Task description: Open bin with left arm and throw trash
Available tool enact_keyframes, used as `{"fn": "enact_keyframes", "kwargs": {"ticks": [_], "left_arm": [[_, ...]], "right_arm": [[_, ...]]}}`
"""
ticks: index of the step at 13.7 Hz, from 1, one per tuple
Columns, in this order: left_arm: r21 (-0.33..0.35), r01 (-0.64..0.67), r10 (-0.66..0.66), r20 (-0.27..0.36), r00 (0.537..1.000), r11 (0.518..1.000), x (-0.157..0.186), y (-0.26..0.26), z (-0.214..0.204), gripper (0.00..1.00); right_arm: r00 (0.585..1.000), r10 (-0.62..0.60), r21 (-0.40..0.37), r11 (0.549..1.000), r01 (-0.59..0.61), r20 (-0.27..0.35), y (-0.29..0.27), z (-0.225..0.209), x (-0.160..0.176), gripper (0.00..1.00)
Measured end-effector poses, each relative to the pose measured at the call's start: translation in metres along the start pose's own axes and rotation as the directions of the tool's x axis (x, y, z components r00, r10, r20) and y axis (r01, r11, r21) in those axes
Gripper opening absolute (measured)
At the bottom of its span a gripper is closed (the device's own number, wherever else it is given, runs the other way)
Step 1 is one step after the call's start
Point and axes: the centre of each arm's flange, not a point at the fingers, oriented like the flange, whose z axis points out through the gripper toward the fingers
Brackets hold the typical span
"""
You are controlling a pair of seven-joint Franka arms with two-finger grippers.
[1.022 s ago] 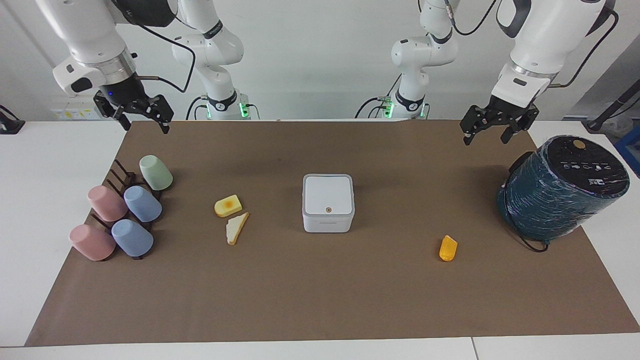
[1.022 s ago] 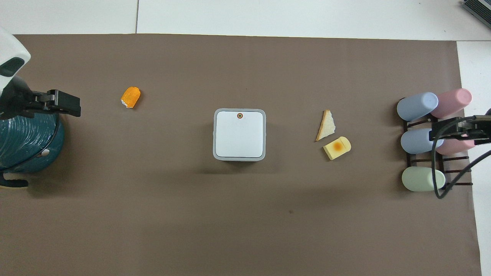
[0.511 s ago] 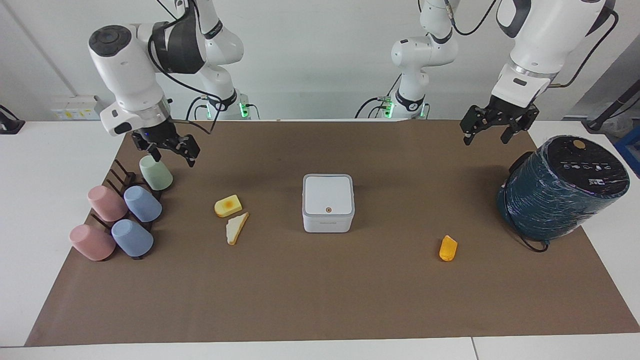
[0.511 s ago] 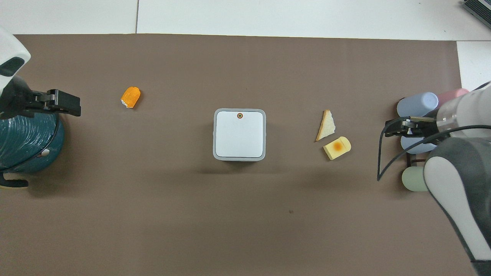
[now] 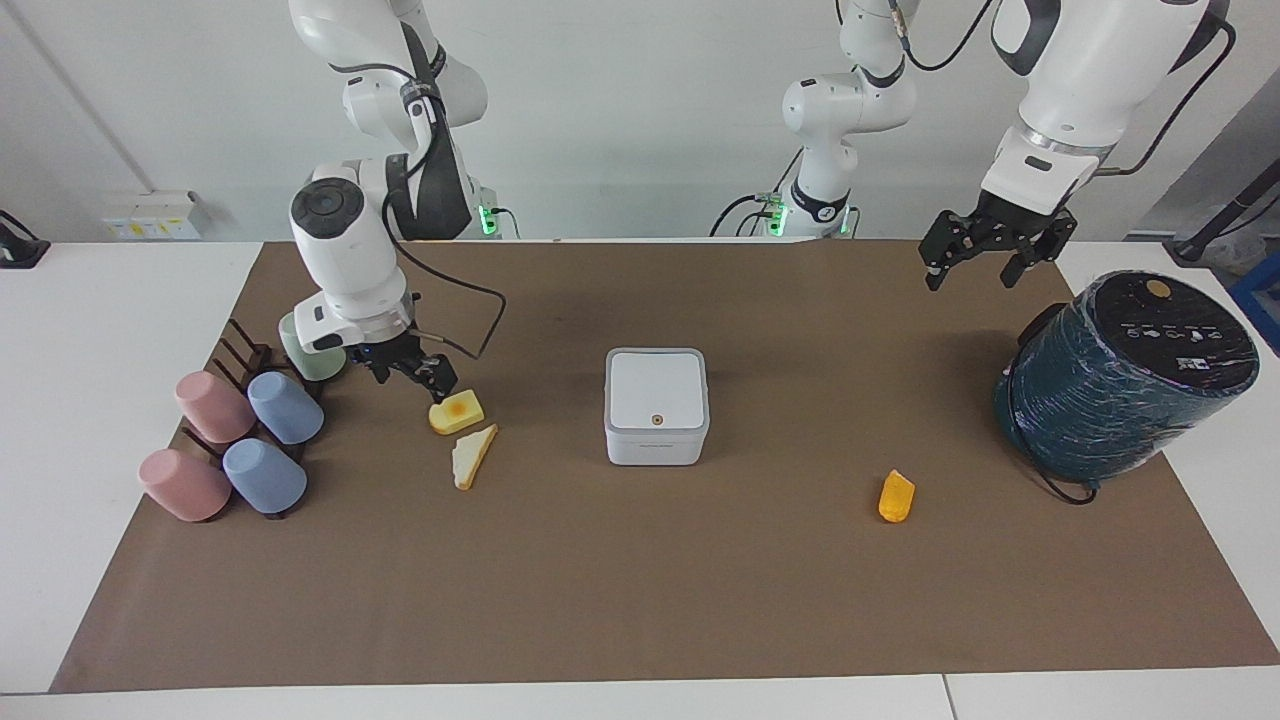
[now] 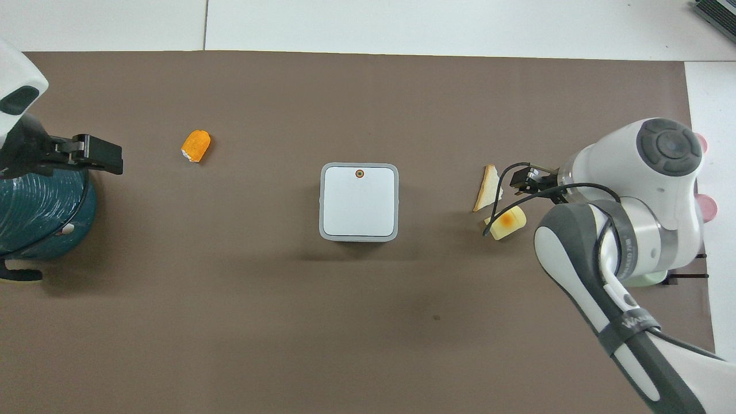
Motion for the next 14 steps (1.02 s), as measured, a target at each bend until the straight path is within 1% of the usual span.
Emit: {"fn": "enact_keyframes", "kwargs": {"ticks": [1, 3, 4, 5, 6, 7, 8, 10, 11, 12, 13, 14], "left_arm": [[-0.001, -0.009, 0.009, 0.0, 1.0, 1.0, -0.001, 0.005, 0.0, 1.0], [-0.009, -0.037, 0.037, 0.003, 0.999, 0.999, -0.003, 0.023, 0.002, 1.0], [-0.022, -0.045, 0.045, -0.001, 0.999, 0.999, -0.003, 0.03, 0.005, 0.96], [-0.039, -0.045, 0.045, -0.006, 0.999, 0.998, -0.004, 0.035, 0.007, 0.96], [-0.053, -0.037, 0.036, -0.013, 0.999, 0.998, -0.005, 0.04, 0.009, 0.81], [-0.062, -0.021, 0.02, -0.022, 1.0, 0.998, -0.006, 0.046, 0.011, 0.66], [-0.074, 0.007, -0.01, -0.039, 0.999, 0.997, -0.008, 0.057, 0.013, 0.55], [-0.1, 0.063, -0.071, -0.076, 0.995, 0.993, -0.014, 0.089, 0.018, 0.27], [-0.11, 0.073, -0.083, -0.093, 0.992, 0.991, -0.018, 0.104, 0.022, 0.16], [-0.118, 0.073, -0.086, -0.105, 0.991, 0.99, -0.021, 0.115, 0.024, 0.08], [-0.131, 0.073, -0.088, -0.114, 0.99, 0.989, -0.023, 0.121, 0.025, 0.08], [-0.148, 0.069, -0.087, -0.123, 0.988, 0.987, -0.024, 0.126, 0.025, 0.01]], "right_arm": [[0.999, 0.045, 0.008, 0.999, -0.045, 0.008, -0.001, 0.014, -0.002, 1.0], [0.994, 0.103, 0.03, 0.994, -0.104, 0.042, 0.003, 0.03, -0.006, 1.0], [0.991, 0.122, 0.033, 0.992, -0.124, 0.061, 0.007, 0.036, -0.008, 1.0], [0.987, 0.14, 0.039, 0.989, -0.144, 0.077, 0.011, 0.041, -0.009, 1.0], [0.984, 0.159, 0.055, 0.985, -0.164, 0.086, 0.013, 0.045, -0.011, 1.0], [0.982, 0.172, 0.075, 0.981, -0.178, 0.081, 0.014, 0.049, -0.012, 1.0], [0.98, 0.184, 0.091, 0.978, -0.19, 0.075, 0.016, 0.055, -0.014, 1.0], [0.979, 0.192, 0.097, 0.976, -0.197, 0.063, 0.021, 0.071, -0.021, 1.0], [0.979, 0.194, 0.098, 0.975, -0.199, 0.06, 0.024, 0.076, -0.024, 1.0], [0.979, 0.195, 0.098, 0.975, -0.2, 0.059, 0.025, 0.079, -0.025, 1.0], [0.979, 0.195, 0.094, 0.975, -0.2, 0.062, 0.026, 0.081, -0.027, 1.0], [0.979, 0.194, 0.091, 0.976, -0.199, 0.065, 0.026, 0.083, -0.029, 1.0]]}}
